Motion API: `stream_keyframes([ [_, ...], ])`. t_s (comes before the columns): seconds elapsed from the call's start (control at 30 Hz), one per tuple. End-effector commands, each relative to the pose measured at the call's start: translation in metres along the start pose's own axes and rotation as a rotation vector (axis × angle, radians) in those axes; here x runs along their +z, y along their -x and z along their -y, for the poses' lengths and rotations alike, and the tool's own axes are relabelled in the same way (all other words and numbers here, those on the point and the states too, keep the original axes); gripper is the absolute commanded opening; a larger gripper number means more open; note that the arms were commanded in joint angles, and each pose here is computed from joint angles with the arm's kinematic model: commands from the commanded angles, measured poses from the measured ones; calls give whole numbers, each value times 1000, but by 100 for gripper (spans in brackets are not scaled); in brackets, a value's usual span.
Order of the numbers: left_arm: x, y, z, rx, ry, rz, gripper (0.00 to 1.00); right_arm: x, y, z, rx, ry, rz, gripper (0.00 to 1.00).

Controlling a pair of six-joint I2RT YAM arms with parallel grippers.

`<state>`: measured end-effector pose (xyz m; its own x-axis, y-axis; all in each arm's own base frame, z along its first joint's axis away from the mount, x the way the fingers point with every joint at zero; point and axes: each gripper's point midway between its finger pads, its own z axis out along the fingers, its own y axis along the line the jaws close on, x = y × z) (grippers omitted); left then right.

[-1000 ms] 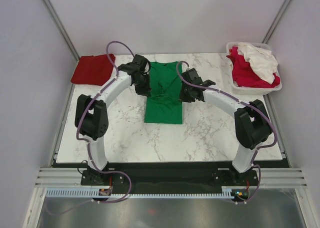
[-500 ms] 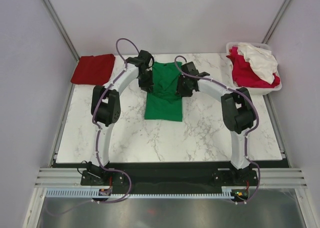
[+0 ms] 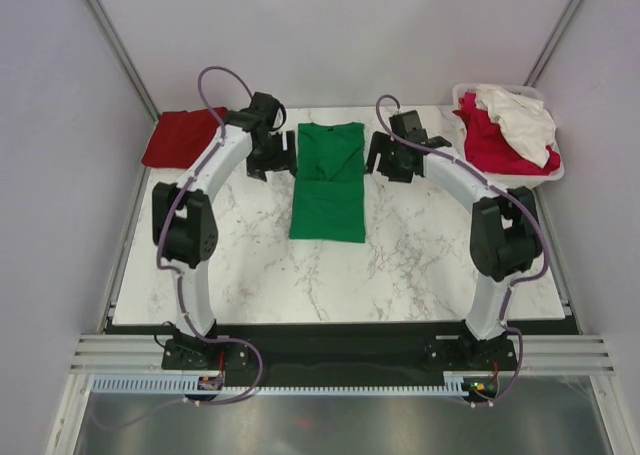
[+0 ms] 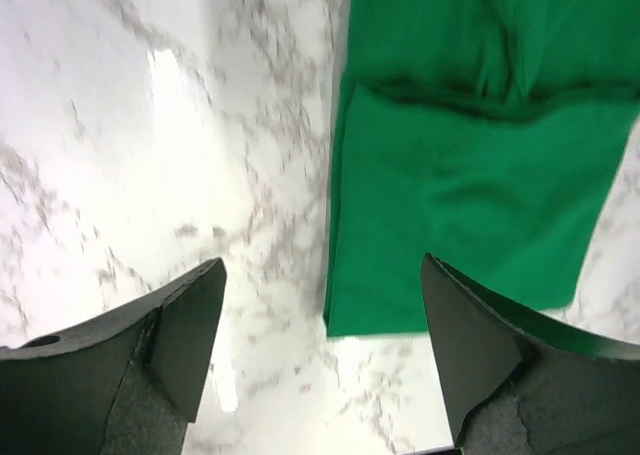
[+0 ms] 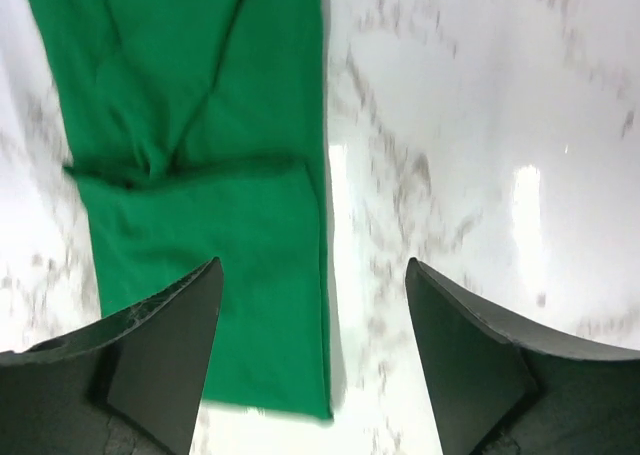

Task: Fold and stack the t-shirts
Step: Fold the tshirt

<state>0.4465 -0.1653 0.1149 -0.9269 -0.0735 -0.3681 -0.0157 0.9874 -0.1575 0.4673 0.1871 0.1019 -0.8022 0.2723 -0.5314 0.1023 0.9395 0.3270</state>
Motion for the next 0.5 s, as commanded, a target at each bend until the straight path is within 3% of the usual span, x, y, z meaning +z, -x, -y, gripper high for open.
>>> stream_keyframes([
  [0.0, -35, -32, 5, -33, -73, 24, 86, -28, -47, -1, -11, 97, -83, 82],
  [0.03, -34, -46, 17, -41, -159, -11, 86, -37, -47, -11, 15, 165, -59, 83],
  [0.17, -17, -98, 35, -67, -350, -69, 87, -46, -113, -27, 95, 393, -224, 85],
  [0.33, 5, -135, 31, -104, -385, -107, 88, -38, -161, -8, 132, 387, -300, 85],
  [0.47, 19, -147, 24, -132, -357, -128, 88, -35, -170, -5, 155, 385, -317, 84],
])
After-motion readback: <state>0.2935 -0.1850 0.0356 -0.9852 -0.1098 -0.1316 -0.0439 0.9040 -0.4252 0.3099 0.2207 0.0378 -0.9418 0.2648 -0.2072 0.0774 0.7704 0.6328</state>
